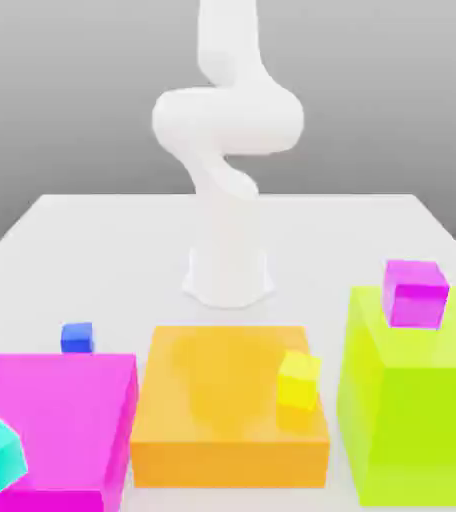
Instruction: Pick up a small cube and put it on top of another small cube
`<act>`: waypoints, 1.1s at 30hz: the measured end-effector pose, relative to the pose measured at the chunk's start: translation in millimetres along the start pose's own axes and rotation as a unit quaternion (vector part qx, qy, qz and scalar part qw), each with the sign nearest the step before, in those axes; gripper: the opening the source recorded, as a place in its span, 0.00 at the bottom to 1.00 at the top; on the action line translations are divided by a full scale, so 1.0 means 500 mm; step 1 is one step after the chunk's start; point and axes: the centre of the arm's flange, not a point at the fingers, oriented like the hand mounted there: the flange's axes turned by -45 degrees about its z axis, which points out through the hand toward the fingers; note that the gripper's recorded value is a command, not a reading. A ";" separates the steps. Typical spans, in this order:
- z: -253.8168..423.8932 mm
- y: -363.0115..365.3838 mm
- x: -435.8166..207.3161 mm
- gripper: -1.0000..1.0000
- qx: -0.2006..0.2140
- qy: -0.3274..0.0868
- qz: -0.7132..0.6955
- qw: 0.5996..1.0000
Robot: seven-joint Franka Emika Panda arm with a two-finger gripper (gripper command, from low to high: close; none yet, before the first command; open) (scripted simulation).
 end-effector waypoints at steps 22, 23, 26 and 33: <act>0.499 0.489 -0.630 0.50 -0.201 -0.239 0.449 0.837; 0.503 0.497 -0.670 0.50 -0.206 -0.247 0.469 0.822; 0.505 0.508 -0.788 0.50 -0.219 -0.269 0.528 0.775; 0.562 0.515 -0.884 0.50 -0.228 -0.277 0.554 0.751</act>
